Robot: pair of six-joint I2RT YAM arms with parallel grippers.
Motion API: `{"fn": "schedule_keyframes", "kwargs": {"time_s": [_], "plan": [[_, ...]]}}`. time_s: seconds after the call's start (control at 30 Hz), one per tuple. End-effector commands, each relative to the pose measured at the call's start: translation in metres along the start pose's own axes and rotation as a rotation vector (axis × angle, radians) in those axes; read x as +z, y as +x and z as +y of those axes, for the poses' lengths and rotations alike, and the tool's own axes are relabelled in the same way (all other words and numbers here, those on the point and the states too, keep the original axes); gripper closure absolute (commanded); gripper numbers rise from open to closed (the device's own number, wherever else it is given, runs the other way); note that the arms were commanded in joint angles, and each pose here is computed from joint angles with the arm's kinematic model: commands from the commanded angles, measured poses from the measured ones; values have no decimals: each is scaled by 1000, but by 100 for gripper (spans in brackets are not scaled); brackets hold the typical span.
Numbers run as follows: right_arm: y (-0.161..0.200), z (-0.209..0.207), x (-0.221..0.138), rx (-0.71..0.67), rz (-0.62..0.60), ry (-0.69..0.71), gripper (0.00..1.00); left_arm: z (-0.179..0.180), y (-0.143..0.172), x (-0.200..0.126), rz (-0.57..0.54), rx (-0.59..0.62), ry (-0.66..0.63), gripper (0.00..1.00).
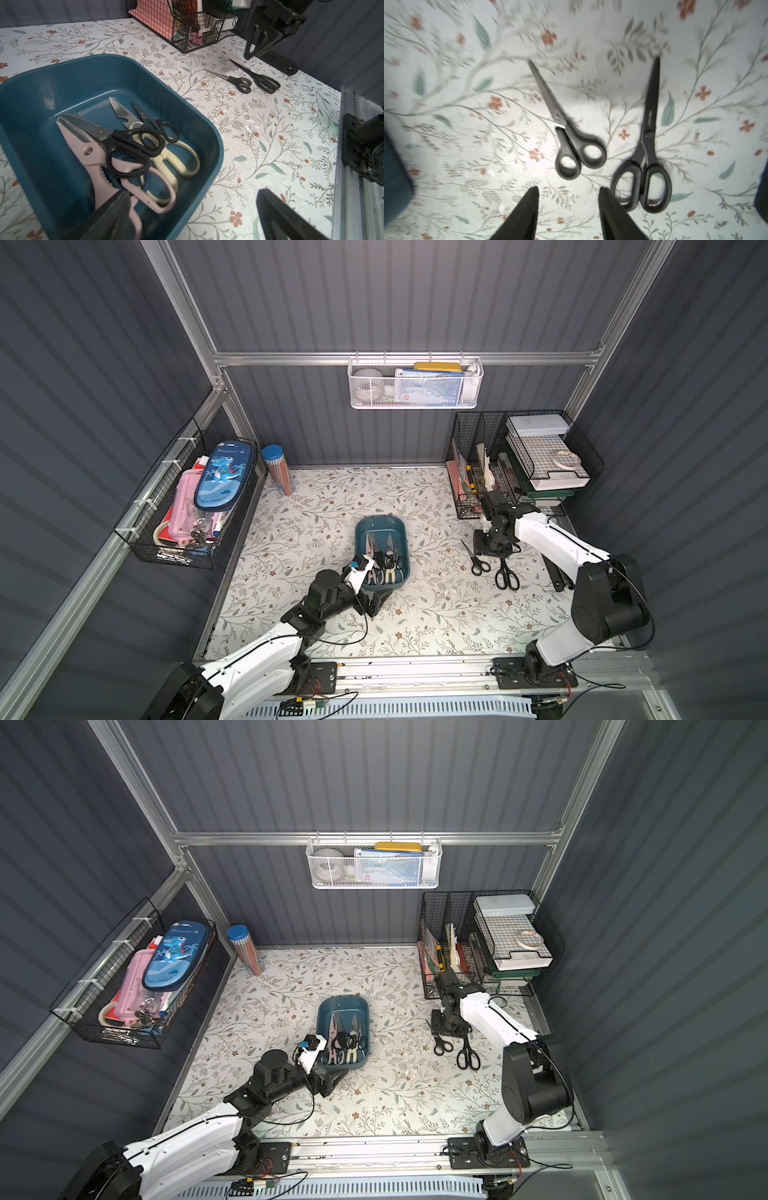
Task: Put the scissors into the storage box
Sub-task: Pick up the scissors from the center of the board.
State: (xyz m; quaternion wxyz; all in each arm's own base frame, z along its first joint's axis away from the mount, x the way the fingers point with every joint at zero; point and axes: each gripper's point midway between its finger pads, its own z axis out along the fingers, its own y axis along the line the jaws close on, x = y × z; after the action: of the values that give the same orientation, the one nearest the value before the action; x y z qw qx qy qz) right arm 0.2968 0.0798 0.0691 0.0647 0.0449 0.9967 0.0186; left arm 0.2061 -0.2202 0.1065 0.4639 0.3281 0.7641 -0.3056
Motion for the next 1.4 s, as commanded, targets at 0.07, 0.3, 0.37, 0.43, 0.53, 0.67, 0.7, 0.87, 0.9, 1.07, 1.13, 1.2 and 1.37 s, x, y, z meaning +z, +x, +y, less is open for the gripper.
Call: {"fn": "schedule_keyframes", "kwargs": {"time_s": [0.07,0.3,0.37,0.43,0.53,0.67,0.7,0.87,0.9,1.07,1.13,1.2,1.37], "plan": [[7,-4,18,-58,43,48,52,8,-16,-5,-56,50,-67,1],[0,-13,41,-82,84,126,57,16,-17,-10,-70,42,-122,1],[0,-9,45,-84,81,107,58,17,-16,-8,-53,36,-122,1],[1,-3,47,-88,95,77,59,18,-14,-5,-38,27,-125,1],[2,0,55,-92,111,60,61,21,-12,-3,-15,13,-137,1],[5,5,60,-85,148,42,67,24,-11,-1,0,2,-150,1],[6,5,62,-73,151,37,69,24,-10,-1,2,-2,-152,1],[12,-2,70,-40,193,83,76,26,-10,-1,7,-7,-163,1],[13,-1,73,-33,197,77,77,26,-10,-2,4,-6,-162,1],[10,0,67,-33,187,90,85,22,-11,-2,-7,17,-140,0],[7,5,61,-41,170,77,87,21,-11,-2,-11,20,-135,1],[3,9,49,-54,155,83,88,23,-12,-4,-22,17,-150,1],[-6,35,15,-94,73,51,90,28,-20,-15,-80,-12,-199,0]]}}
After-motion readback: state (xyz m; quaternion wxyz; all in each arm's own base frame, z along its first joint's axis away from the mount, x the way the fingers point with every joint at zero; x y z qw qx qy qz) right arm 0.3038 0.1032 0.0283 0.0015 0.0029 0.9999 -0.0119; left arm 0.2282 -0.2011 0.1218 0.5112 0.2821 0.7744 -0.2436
